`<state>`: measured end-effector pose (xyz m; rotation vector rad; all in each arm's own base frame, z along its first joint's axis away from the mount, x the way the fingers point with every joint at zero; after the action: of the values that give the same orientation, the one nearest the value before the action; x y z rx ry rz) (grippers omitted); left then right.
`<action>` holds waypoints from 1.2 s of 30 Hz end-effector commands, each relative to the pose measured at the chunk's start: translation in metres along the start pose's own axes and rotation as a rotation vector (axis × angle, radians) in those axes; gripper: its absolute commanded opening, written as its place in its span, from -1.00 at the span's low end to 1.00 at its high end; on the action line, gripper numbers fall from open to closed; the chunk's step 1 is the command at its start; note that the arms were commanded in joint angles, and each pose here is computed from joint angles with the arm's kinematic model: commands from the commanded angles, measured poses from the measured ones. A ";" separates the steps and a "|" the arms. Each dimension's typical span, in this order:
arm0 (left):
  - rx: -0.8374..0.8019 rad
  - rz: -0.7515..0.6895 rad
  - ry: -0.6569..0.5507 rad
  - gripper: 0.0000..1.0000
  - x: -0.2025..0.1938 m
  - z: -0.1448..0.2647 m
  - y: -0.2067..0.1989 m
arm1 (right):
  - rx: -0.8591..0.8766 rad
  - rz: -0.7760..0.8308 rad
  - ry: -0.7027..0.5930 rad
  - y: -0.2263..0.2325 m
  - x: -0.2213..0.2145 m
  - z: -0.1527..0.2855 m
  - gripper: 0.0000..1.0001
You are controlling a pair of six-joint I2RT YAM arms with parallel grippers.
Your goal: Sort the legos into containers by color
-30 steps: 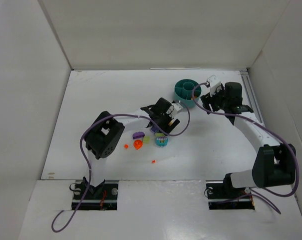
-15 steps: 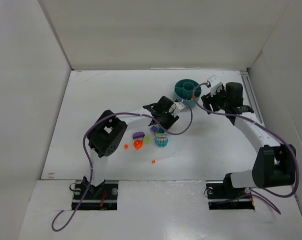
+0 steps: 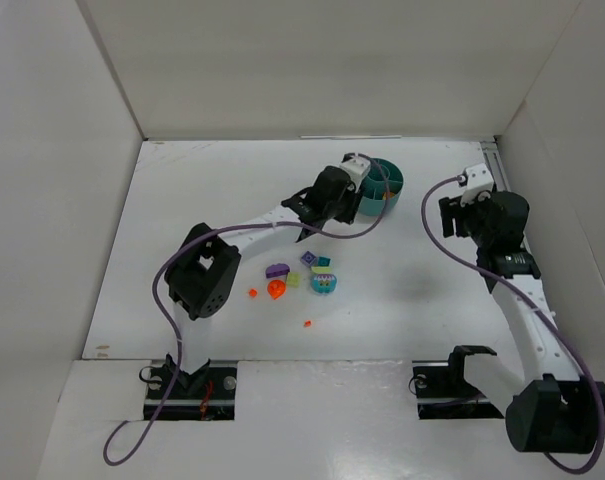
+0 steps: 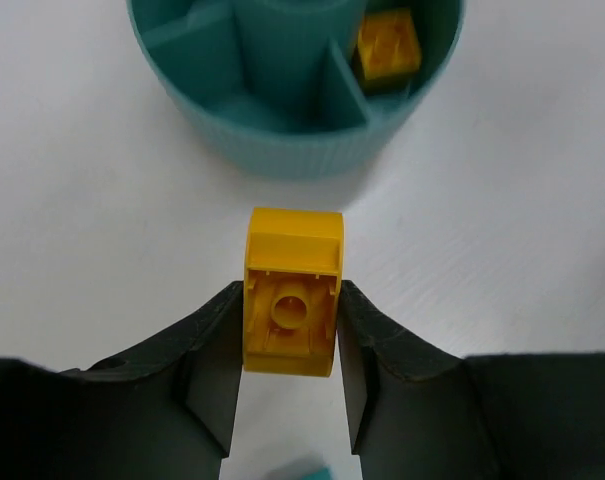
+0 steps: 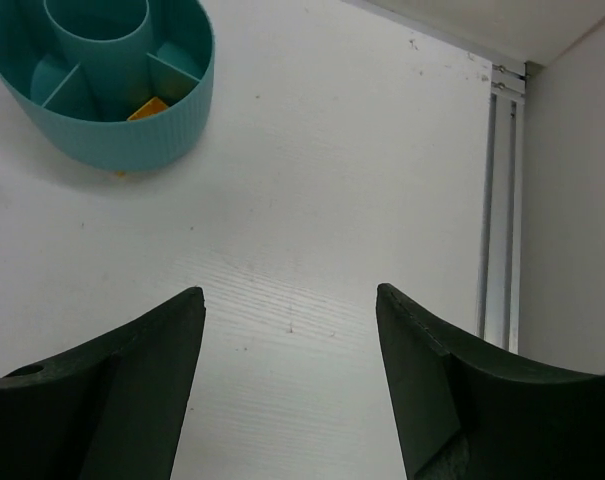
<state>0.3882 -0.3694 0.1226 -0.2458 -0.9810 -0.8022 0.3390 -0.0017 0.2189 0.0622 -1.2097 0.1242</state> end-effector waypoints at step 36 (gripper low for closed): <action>0.208 0.525 -0.571 0.00 0.184 0.045 0.029 | 0.177 0.056 -0.085 0.031 -0.002 0.000 0.60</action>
<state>0.4416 -0.4510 0.2090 -0.4184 -1.3374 -0.2576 0.3211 -0.0039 0.1846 0.0762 -1.1554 0.0756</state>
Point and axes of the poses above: each gripper's point midway between its finger pads, its own z axis back along the fingers, its own y axis along the line the jaws close on, x = y × z, the point moved 1 cm from there along z, back along the fingers, and after that the axes turned 14 degrees about -z, right-handed, at the moved point
